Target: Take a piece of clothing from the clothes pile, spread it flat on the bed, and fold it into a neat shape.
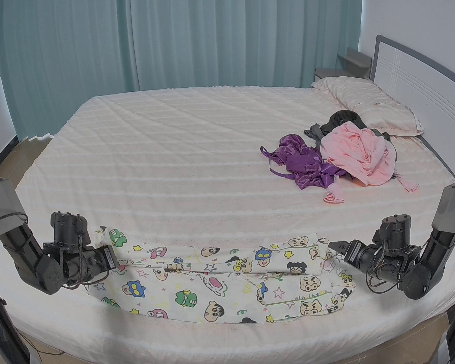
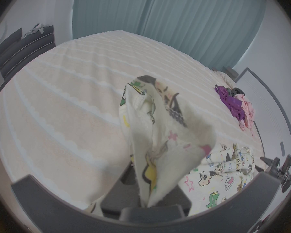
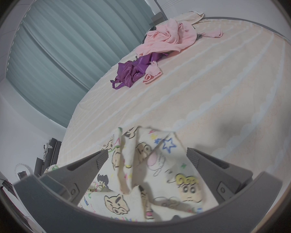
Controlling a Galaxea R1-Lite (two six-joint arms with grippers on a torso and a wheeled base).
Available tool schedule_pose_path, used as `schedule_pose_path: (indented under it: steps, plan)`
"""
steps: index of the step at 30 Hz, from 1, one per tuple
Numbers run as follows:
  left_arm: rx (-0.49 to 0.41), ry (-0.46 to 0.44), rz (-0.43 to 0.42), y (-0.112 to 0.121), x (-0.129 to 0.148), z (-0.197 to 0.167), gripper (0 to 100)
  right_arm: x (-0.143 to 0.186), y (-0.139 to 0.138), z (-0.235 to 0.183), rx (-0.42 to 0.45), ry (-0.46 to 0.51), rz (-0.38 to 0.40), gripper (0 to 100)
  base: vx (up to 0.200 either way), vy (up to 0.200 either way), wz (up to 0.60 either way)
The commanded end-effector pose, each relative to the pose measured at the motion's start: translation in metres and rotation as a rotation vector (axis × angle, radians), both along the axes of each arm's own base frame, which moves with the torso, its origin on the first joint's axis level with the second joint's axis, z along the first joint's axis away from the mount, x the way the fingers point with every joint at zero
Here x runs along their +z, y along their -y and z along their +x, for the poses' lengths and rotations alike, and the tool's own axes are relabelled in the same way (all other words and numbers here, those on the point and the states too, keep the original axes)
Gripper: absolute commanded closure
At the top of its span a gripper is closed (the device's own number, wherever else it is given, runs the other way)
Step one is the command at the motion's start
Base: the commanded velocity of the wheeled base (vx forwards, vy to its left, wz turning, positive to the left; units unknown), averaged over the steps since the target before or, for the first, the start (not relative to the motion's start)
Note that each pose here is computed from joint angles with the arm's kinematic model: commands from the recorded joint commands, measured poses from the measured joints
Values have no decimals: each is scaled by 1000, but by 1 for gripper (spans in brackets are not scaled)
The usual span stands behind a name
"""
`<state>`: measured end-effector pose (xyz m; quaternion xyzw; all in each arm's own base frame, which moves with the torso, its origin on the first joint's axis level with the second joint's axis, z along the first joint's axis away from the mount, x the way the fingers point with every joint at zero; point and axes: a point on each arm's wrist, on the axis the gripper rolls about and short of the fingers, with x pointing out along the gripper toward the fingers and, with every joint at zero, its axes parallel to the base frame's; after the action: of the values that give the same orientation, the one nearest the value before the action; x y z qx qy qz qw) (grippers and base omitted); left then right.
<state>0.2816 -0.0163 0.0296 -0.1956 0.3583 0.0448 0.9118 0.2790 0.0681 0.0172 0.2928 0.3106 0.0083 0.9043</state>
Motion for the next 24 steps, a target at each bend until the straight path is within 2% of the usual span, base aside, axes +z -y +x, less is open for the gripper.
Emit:
schedule_pose_path:
  steps: [1,7,12,17,21,24]
  plan:
    - [74,94,-12,-25,36,4,100,1,3,2,-11,7,3,0,0,0,0]
    - [148,124,-21,-58,57,6,100,1,3,2,-11,7,3,0,0,0,0]
    - [201,141,-6,-95,73,1,100,3,3,3,-13,13,4,0,0,0,0]
    - [261,146,6,-119,85,1,100,3,4,3,-14,13,4,0,0,0,0]
    - [274,146,8,-123,93,0,100,3,4,3,-14,13,4,0,0,0,0]
    - [222,117,9,-101,99,-2,100,3,3,2,-10,13,4,0,0,0,0]
